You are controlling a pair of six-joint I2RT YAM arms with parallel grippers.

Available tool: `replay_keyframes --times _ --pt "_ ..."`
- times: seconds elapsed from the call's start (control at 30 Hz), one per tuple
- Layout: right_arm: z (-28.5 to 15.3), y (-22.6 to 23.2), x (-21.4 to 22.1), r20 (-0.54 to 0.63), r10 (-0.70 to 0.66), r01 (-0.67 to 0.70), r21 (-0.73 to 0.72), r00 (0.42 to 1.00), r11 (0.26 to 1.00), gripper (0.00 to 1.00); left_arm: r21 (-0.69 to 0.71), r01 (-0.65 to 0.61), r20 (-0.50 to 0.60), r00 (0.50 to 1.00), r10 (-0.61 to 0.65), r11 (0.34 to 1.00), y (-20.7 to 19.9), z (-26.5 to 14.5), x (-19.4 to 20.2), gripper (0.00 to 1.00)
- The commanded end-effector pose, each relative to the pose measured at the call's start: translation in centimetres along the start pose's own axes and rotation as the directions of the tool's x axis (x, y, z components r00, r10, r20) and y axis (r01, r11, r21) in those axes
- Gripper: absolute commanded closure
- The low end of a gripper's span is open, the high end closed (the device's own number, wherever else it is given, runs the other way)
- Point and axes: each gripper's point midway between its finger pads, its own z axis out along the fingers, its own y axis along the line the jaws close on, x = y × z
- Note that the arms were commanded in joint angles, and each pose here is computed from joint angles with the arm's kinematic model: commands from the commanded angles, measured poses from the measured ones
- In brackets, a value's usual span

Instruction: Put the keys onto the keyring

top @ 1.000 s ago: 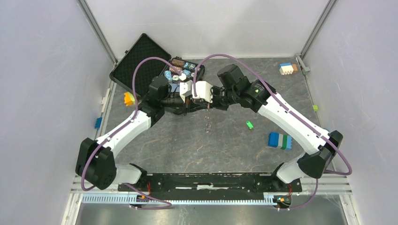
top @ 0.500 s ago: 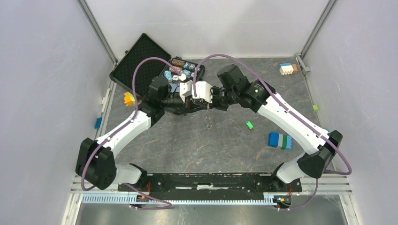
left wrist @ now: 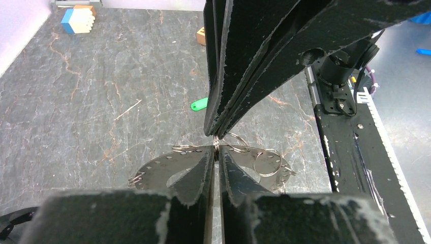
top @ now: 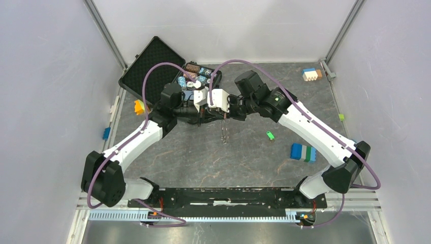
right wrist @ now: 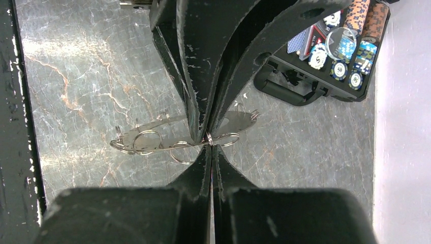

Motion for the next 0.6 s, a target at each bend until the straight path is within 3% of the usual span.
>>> replay_keyframes --times 0.0,0.07,0.23,0.37,0.53,0.57 --pt "3.0 2.7 2.9 -0.108 -0.004 -0.008 -0.108 0.994 0.994 1.00 0.028 -0.171 0.089 0.982 0.168 0.985 -1.1 0.2 -4.7 0.91" --pt "3.1 2.8 3.0 -0.112 -0.006 -0.007 -0.113 0.994 0.994 1.00 0.027 -0.173 0.090 0.981 0.170 0.985 -1.2 0.2 -4.7 0.98" --pt "3.4 3.3 3.6 -0.125 -0.008 -0.008 -0.125 0.992 0.992 1.00 0.046 -0.187 0.093 0.979 0.183 0.981 -1.8 -0.1 -4.3 0.98" --pt "3.3 3.3 3.3 -0.100 -0.013 0.001 -0.119 0.995 0.993 0.96 0.092 -0.205 0.167 0.968 0.188 0.974 -3.1 -0.6 -4.5 0.98" --pt "2.6 4.2 2.5 -0.039 -0.028 0.022 -0.150 0.999 0.988 0.75 0.137 -0.223 0.251 0.950 0.183 0.965 -4.4 -1.4 -4.2 0.98" --pt "2.5 4.4 2.4 -0.029 -0.032 0.027 -0.155 0.999 0.988 0.64 0.142 -0.222 0.250 0.951 0.182 0.965 -4.4 -1.4 -4.1 0.98"
